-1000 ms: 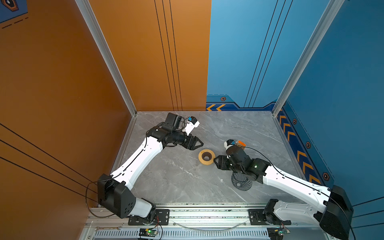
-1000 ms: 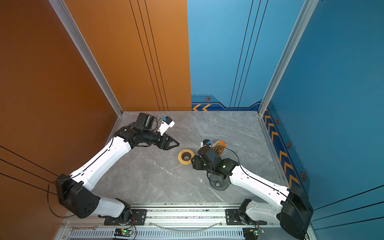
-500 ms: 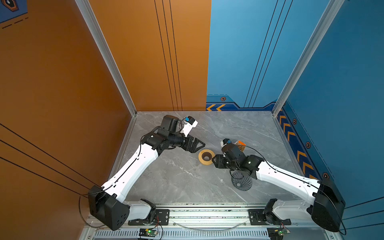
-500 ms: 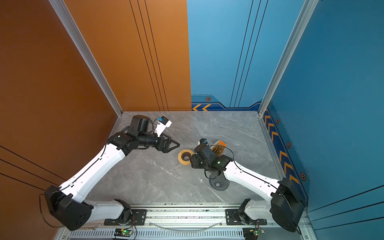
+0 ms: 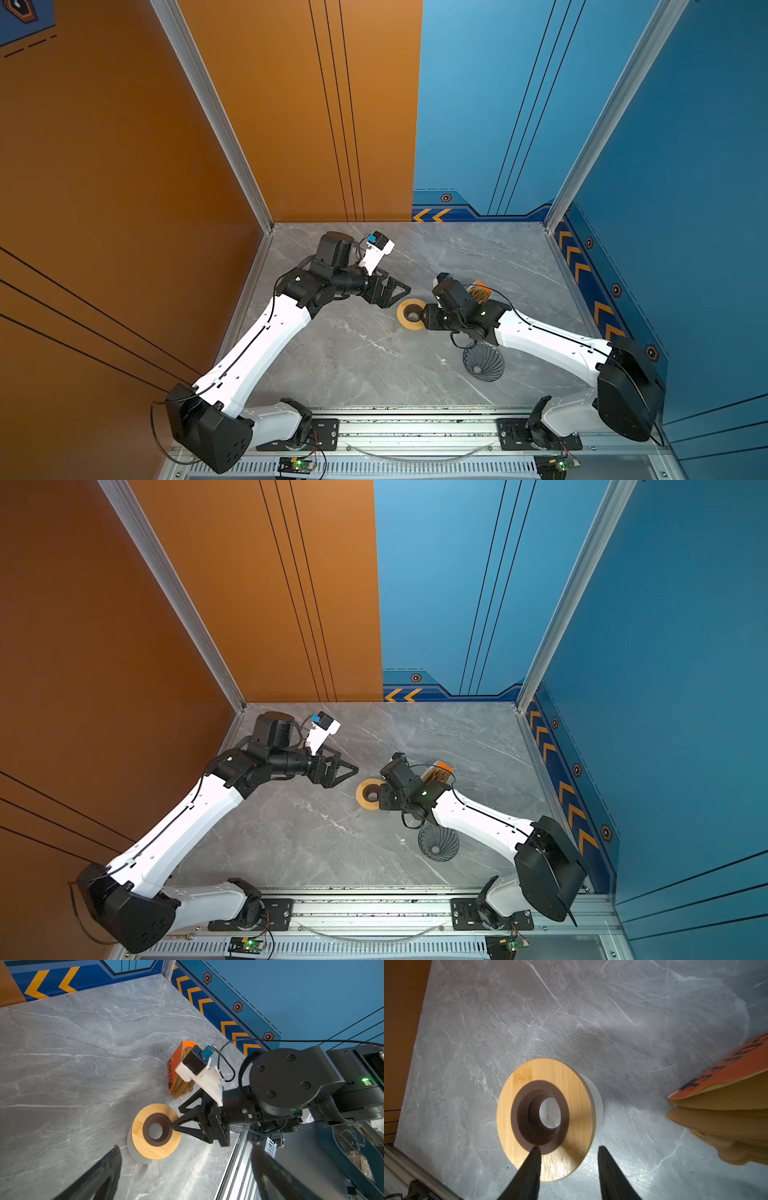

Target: Place the coffee filter in the dripper

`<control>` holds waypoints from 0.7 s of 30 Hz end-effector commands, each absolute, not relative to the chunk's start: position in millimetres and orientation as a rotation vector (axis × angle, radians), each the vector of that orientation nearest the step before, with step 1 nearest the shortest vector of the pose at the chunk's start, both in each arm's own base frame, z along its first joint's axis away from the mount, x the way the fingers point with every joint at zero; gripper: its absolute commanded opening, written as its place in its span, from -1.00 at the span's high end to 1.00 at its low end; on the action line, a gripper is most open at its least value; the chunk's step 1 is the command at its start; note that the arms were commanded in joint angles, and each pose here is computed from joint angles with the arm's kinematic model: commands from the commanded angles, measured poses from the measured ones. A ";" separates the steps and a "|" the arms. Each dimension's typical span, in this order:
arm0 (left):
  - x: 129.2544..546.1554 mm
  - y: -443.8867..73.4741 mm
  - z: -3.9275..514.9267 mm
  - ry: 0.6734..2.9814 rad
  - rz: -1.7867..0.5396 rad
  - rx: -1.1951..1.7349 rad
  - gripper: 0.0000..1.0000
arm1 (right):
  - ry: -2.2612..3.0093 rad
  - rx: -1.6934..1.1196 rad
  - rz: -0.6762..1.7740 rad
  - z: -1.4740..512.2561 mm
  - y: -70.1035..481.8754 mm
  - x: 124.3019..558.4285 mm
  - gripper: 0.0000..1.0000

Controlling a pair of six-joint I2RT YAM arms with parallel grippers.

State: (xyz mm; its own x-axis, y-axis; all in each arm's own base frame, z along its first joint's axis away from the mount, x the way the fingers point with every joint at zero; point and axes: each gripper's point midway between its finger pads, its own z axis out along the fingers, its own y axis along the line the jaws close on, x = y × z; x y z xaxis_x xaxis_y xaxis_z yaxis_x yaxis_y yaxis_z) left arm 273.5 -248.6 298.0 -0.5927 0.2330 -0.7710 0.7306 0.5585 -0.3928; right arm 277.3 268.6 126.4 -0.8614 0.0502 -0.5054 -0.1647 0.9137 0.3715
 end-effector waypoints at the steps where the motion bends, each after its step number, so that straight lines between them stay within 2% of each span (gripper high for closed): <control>1: 268.5 -252.5 299.2 2.099 -0.948 0.788 -0.96 | 2.536 -0.071 0.576 131.7 273.6 285.1 0.11; 21: 266.3 -252.6 298.9 2.103 -0.936 0.795 -0.95 | 2.527 -0.087 0.627 130.0 284.0 289.1 0.20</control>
